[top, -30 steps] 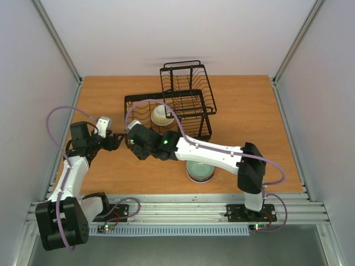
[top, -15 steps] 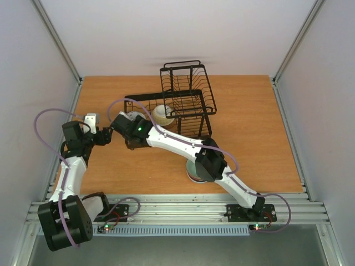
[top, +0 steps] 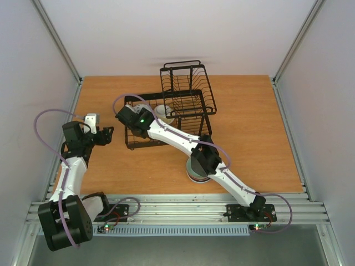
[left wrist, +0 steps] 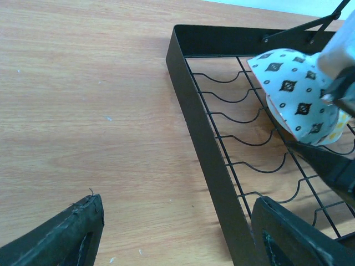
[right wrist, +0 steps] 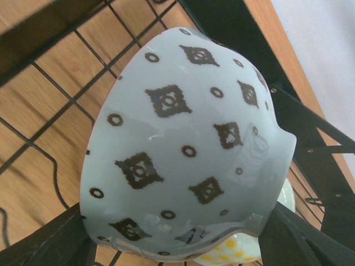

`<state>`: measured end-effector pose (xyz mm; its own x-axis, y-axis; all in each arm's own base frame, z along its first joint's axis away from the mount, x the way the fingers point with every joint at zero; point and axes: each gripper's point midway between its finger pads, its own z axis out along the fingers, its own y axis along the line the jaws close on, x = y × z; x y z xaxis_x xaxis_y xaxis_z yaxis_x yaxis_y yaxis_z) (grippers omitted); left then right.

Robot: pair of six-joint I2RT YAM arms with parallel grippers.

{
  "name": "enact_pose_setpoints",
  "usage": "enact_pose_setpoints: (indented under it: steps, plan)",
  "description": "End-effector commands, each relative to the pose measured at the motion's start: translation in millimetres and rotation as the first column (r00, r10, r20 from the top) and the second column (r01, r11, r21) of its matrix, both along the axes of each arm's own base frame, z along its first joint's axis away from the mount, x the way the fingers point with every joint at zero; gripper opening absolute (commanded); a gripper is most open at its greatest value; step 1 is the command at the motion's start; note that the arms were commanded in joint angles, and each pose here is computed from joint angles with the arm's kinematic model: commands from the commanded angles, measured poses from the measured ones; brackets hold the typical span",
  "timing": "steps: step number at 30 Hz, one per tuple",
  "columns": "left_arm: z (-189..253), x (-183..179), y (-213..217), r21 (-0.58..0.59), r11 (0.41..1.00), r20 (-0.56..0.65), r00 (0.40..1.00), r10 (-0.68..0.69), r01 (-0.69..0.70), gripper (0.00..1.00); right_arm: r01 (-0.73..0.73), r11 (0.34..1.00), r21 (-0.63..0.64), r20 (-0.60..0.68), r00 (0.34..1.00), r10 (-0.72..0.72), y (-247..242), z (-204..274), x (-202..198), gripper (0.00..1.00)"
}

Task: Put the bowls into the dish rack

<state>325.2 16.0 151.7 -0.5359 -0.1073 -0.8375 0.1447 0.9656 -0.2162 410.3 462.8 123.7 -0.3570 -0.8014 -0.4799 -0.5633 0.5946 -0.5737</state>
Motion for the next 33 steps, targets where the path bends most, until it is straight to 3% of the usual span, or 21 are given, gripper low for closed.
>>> enact_pose_setpoints:
  steps: [1,22,33]
  plan:
    - [6.3,4.0,-0.8,-0.003,1.000,0.045,0.999,-0.012,0.012,0.74,0.023,0.999,-0.028,0.041,0.999,-0.022,-7.0,2.0,15.8,0.01]
    - [2.4,6.0,-1.9,-0.009,1.000,0.035,0.999,-0.022,0.022,0.74,0.204,0.956,-0.212,0.136,0.975,-0.178,-68.1,-19.9,50.0,0.01]
    - [1.0,6.7,-2.6,-0.014,0.999,0.030,0.999,-0.028,0.028,0.74,0.230,0.930,-0.288,0.171,0.968,-0.186,-83.8,-29.7,67.4,0.01]
